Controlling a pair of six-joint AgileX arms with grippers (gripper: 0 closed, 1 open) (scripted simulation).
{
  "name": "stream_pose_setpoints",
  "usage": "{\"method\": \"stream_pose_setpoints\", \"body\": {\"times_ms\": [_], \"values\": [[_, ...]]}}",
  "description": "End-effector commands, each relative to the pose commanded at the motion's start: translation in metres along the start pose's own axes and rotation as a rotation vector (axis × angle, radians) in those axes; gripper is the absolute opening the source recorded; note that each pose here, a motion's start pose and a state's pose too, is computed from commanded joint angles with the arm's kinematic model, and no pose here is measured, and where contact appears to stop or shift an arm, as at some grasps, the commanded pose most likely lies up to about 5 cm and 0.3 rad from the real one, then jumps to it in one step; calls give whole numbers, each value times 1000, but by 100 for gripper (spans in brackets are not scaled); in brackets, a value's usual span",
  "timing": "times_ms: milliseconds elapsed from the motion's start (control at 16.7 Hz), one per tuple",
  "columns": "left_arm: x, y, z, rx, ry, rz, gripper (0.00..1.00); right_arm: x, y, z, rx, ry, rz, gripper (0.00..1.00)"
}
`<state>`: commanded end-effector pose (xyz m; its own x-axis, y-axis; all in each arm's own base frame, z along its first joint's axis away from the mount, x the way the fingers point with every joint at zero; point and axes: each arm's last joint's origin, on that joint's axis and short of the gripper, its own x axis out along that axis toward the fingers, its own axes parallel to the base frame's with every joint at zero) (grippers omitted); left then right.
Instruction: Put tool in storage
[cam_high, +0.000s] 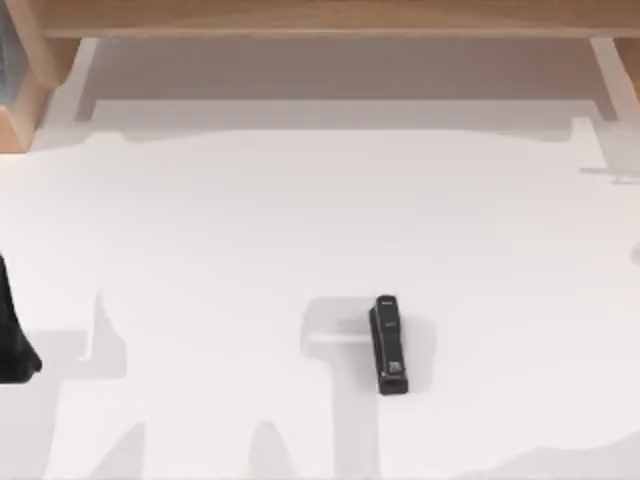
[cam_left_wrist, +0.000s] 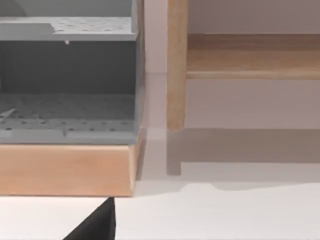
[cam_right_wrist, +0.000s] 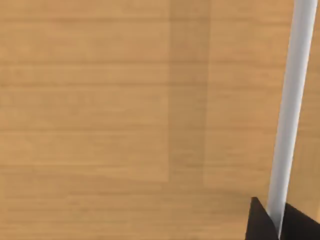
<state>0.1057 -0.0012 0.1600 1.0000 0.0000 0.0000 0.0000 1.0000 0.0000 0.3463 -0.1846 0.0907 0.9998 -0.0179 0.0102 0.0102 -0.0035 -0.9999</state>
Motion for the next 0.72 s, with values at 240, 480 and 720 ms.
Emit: {"method": "stream_pose_setpoints", "body": {"times_ms": [240, 480, 720], "values": [[0, 0, 0, 0, 0, 0, 100, -36, 7, 7, 17, -11, 30, 0], [0, 0, 0, 0, 0, 0, 100, -44, 3, 4, 9, -6, 17, 0], [0, 0, 0, 0, 0, 0, 100, -52, 3, 4, 7, -9, 15, 0]]}}
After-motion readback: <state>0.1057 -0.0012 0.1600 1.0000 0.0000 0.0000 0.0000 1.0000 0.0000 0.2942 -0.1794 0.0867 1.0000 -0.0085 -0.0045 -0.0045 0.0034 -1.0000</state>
